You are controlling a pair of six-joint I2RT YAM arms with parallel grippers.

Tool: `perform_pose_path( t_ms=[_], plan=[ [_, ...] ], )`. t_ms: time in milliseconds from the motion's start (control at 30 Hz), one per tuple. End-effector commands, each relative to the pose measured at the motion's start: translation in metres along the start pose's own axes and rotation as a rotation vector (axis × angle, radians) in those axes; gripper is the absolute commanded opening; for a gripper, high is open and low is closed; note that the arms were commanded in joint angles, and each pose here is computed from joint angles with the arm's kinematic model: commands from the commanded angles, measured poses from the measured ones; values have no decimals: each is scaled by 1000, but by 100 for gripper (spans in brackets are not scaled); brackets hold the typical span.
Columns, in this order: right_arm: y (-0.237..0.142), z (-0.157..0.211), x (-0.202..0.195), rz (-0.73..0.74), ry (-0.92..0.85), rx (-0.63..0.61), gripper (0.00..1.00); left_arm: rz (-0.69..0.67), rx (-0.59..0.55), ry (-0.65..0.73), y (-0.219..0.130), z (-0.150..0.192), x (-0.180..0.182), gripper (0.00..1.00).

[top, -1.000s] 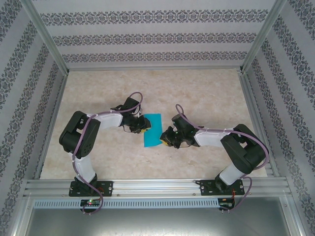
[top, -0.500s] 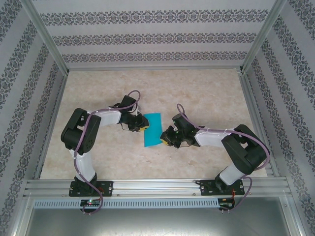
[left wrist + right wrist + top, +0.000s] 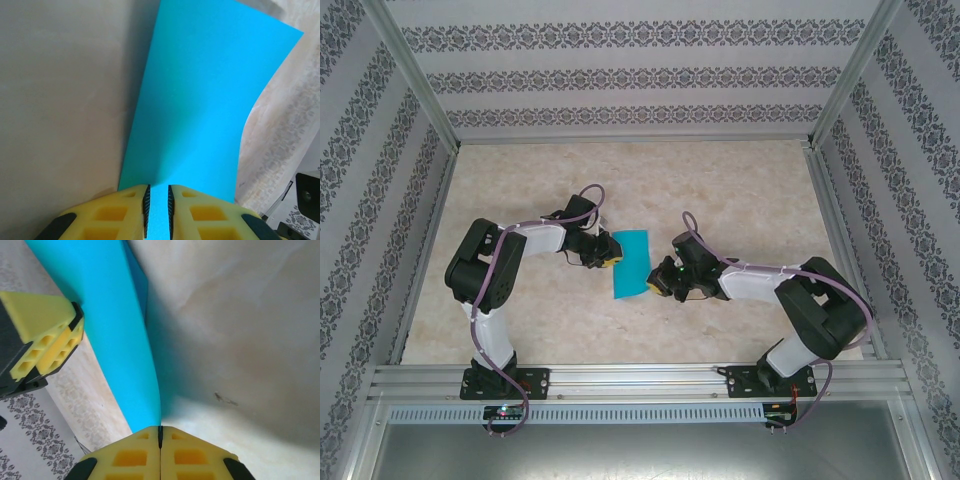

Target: Fold a paper plane with a square sheet of paper (pick it up from the middle)

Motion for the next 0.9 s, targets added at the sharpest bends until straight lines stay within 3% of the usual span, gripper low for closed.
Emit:
perform_pose_path(
  t_ms=[0,167,467,867],
  plan=[
    [-2,0,17,-45,-33,11,4,-63,37,-30,8,7,18,22],
    [10,-4,34,-59,-64,34,3,-63,33,-13,1,4,11,22],
    [35,-14,47,-45,-75,43,3,23,-64,129,-30,-16,-34,24],
    [53,-14,51,-21,-126,79,3,-69,-19,75,-4,-23,-11,20]
  ],
)
Point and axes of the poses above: each hand's point on the last joint's axis, 136 mm out from that joint toward the fingers, its own y axis out along the fingers, its own x axis along the line the jaws close on, z = x × y, the point moved 10 cm from there along -y, back along the fingers, and after that the axes turned 6 degrees about y, right-handed, at the moved point
